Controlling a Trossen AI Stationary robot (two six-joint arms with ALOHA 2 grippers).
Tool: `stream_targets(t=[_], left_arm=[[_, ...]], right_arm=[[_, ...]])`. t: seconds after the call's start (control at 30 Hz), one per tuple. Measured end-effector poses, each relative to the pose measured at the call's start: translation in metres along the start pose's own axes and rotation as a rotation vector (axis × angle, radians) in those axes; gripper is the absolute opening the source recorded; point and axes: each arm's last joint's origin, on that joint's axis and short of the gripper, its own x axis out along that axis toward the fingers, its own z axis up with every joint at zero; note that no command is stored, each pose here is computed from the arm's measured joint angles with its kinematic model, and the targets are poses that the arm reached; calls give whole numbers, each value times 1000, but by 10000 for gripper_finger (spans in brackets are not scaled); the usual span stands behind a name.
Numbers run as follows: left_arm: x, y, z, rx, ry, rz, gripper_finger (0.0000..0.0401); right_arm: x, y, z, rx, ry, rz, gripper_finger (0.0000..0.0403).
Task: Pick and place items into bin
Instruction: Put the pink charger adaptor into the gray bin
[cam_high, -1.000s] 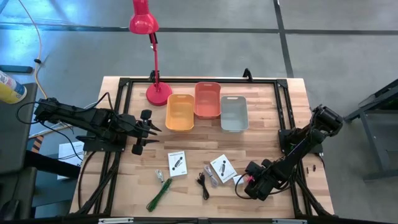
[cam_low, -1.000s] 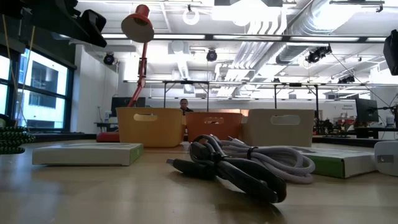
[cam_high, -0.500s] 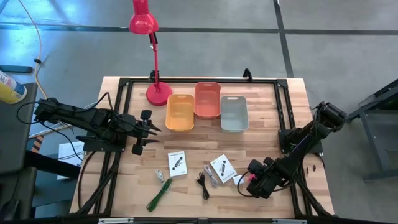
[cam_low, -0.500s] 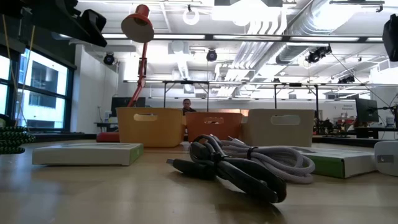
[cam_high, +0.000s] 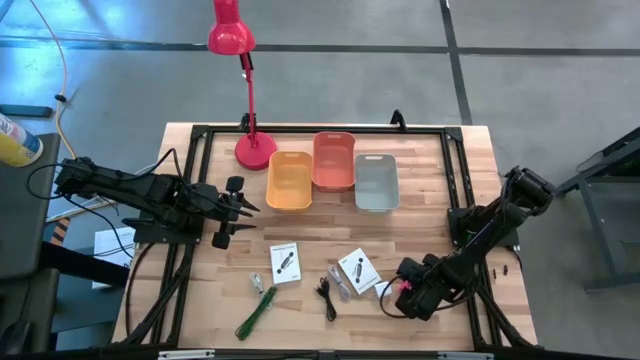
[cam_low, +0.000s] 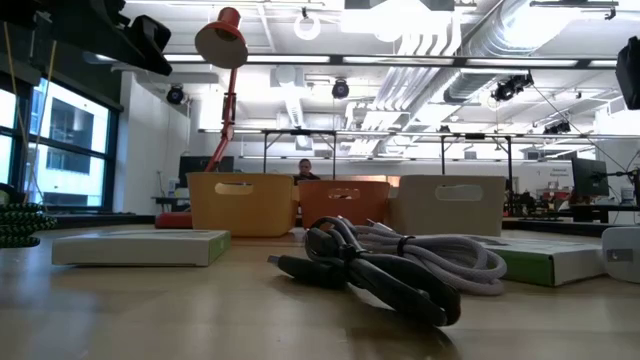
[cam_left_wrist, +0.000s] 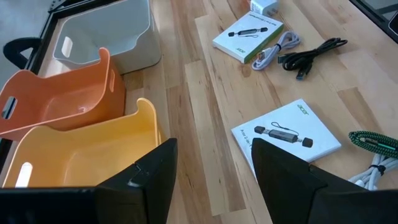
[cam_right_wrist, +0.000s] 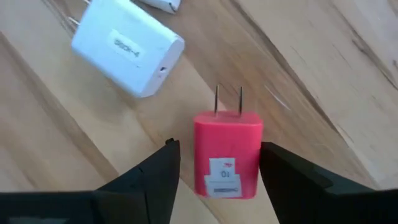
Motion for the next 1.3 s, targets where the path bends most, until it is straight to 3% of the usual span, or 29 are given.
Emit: stream_targets(t=[0.2, 0.47, 0.6, 0.87, 1.3], left_arm=[[0, 0, 0, 0, 0, 0, 193], [0, 0, 0, -1, 0, 0, 193], [0, 0, 0, -1, 0, 0, 193], [0, 0, 0, -3, 0, 0, 193], [0, 0, 0, -2, 0, 0, 193]], right_arm=[[8, 0, -1, -4, 3, -31, 199], [6, 0, -1, 3, 10, -22, 143], [6, 0, -1, 4, 10, -20, 146], [6, 0, -1, 4, 10, -20, 204], [6, 2, -1, 7, 14, 0, 150]])
